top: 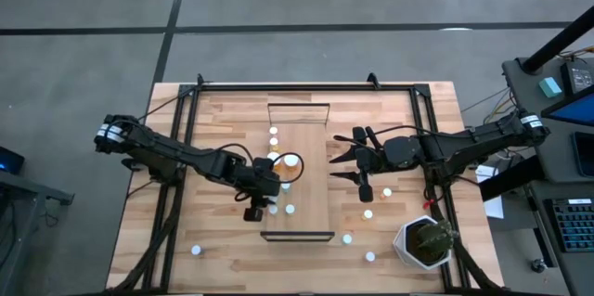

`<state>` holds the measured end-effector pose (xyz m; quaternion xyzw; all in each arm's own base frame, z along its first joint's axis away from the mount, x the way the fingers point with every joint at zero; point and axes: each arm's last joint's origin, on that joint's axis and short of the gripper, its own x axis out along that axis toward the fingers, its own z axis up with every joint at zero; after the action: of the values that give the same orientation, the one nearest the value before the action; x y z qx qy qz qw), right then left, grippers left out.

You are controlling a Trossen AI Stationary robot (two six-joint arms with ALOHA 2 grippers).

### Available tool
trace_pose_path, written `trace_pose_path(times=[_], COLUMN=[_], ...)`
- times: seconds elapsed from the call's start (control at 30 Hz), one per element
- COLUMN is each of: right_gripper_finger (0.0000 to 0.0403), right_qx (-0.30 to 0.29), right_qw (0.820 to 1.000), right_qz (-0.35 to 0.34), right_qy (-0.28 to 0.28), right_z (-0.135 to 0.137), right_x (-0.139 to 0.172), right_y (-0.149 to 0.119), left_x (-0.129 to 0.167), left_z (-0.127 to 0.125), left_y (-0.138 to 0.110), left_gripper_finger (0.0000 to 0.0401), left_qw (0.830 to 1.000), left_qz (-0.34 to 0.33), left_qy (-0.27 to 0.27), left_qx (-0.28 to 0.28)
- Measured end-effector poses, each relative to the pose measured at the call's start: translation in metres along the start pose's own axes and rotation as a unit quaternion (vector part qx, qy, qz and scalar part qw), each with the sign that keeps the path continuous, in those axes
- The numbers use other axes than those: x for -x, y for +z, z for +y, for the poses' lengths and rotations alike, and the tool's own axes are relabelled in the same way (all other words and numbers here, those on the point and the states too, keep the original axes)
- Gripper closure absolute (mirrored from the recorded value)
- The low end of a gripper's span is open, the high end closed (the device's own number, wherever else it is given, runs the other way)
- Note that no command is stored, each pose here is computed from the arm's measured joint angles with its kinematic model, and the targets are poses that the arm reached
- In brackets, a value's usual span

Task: Pick and place medicine bottles onto shelf by color
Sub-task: Put the blue pill bottle on the shelf, then put the yellow pill bottle aligned with the other yellow pill bottles on the shelf

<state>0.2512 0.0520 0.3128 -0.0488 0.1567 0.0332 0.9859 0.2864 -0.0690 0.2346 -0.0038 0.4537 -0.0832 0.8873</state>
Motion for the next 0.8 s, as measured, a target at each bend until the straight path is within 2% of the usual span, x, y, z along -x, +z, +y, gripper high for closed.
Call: trace_pose_path(times=[0.1,0.4,0.8], right_gripper_finger=[0.0266,0.0266,0.0266], right_qx=[0.000,0.000,-0.008], right_qw=[1.000,1.000,1.000], right_qz=[0.000,0.000,-0.005], right_qy=[0.000,0.000,0.000], right_z=[0.000,0.000,0.000], right_x=[0.000,0.000,0.000], right_y=[0.000,0.000,0.001], left_x=[0.000,0.001,0.027], left_z=[0.000,0.000,0.000], left_y=[0.000,0.000,0.001], left_gripper_finger=[0.0280,0.0204,0.0195], left_qw=[1.000,1.000,0.999], left_qz=[0.000,-0.001,-0.009], left_qy=[-0.002,-0.002,0.001], left_qx=[0.000,-0.001,-0.035])
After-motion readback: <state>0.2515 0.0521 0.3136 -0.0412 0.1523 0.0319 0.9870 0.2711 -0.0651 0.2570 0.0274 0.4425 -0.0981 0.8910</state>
